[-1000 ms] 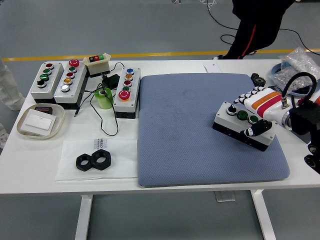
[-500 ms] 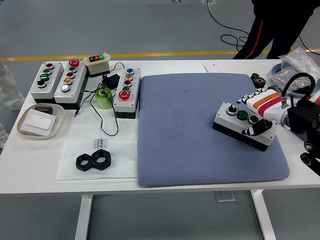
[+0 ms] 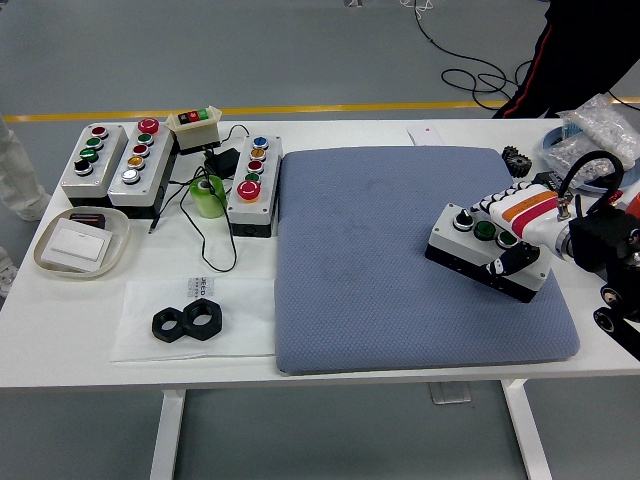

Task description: Pick up the button,place it on the desk,press the button,press the button

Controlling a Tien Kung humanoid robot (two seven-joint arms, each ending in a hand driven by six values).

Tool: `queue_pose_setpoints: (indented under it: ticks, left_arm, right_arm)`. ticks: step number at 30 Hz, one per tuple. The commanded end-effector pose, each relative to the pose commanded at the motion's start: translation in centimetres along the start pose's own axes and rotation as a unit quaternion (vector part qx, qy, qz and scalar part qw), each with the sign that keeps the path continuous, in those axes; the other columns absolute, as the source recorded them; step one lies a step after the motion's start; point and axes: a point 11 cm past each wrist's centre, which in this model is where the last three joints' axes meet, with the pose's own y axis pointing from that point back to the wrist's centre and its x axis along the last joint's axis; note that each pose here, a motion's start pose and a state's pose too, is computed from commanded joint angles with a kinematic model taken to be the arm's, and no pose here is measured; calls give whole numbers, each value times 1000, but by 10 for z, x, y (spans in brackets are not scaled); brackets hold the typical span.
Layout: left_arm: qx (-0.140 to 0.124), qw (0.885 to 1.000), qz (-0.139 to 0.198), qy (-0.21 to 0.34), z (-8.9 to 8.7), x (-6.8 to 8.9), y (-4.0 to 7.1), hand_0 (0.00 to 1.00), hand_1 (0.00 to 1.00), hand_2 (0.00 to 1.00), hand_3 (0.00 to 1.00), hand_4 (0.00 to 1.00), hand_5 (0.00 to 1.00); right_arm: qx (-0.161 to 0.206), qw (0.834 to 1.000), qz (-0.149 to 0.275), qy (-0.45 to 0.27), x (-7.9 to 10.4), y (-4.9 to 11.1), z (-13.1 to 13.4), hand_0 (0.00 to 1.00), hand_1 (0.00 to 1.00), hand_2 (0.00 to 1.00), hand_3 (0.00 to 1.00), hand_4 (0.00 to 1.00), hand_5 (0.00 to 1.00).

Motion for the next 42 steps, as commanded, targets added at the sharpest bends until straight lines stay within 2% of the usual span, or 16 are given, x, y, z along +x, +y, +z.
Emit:
queue_pose_setpoints:
  ticks: [11,12,17,18,23,24,29,30,35,36,41,42]
  left_arm:
    - [-3,1000,0,1,3,-1,0,740,915,983,941,610,998]
    - [-3,1000,0,1,3,-1,0,741,915,983,942,609,998]
    - [-3,1000,-1,1,4,-1,0,741,915,983,942,609,998]
    - [-4,1000,-1,1,4,-1,0,742,915,983,942,609,998]
    - [-4,1000,-1,1,4,-2,0,742,915,983,942,609,998]
    - [-4,1000,-1,1,4,-2,0,742,915,983,942,609,998]
    - [-4,1000,-1,0,4,-2,0,742,915,983,942,609,998]
    - [-3,1000,-1,0,3,-2,0,742,915,983,942,610,998]
    - [-1,1000,-2,-1,0,-2,0,742,915,983,942,610,998]
    - [0,1000,-2,-1,-1,-2,0,742,915,983,942,610,998]
    - [2,1000,-2,-2,-2,-2,0,742,915,983,942,610,998]
    - [2,1000,-2,-3,-3,-2,0,742,916,983,941,609,998]
  right_arm:
    - [0,1000,-3,-15,-10,-4,-8,945,888,930,928,914,494]
    - [0,1000,-3,-16,-11,-4,-9,896,862,907,920,912,475]
    - [1,1000,-4,-23,-14,-6,-13,896,862,907,920,912,475]
    - [2,1000,-5,-25,-15,-6,-14,829,828,882,916,909,459]
    - [2,1000,-6,-29,-18,-7,-16,829,828,882,916,909,459]
    - [2,1000,-6,-31,-18,-8,-16,757,794,831,913,896,405]
    - [4,999,-8,-37,-22,-9,-20,757,794,831,913,896,405]
    - [4,999,-8,-38,-23,-9,-21,761,768,814,910,882,362]
    - [7,999,-11,-42,-29,-9,-24,761,768,814,910,882,362]
    - [8,999,-12,-43,-30,-9,-25,793,760,794,906,862,287]
    - [8,999,-14,-47,-36,-10,-27,793,760,794,906,862,287]
    - [7,999,-13,-48,-37,-10,-27,688,658,654,886,834,223]
